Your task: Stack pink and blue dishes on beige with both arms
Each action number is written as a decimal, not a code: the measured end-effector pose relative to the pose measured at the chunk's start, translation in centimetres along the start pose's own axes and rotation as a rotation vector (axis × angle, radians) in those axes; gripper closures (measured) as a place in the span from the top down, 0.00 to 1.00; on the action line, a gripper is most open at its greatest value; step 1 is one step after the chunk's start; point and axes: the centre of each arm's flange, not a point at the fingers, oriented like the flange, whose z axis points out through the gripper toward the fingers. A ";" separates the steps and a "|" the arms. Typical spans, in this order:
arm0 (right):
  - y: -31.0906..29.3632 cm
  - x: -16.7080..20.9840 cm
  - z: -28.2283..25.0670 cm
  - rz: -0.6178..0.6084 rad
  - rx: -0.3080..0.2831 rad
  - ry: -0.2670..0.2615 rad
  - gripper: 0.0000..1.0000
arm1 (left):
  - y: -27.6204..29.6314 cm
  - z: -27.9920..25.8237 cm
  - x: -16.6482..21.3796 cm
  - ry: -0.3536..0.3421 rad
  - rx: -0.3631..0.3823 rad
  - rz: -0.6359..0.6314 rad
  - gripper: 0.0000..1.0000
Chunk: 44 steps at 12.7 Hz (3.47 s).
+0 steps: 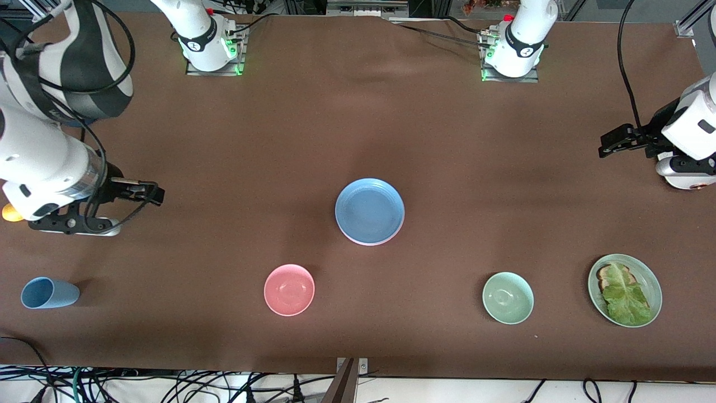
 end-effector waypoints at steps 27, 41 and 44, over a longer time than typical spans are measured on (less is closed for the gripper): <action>6.9 -3.7 -2.7 0.156 0.103 -0.052 1.00 | 0.1 0.0 0.0 0.000 0.000 0.002 1.00; 5.9 -3.7 -3.2 -0.062 0.101 -0.021 1.00 | 0.1 0.0 0.0 0.000 0.000 0.002 1.00; 3.9 -4.0 -3.8 -0.058 0.099 -0.012 1.00 | 0.1 0.0 0.0 0.000 0.000 0.002 1.00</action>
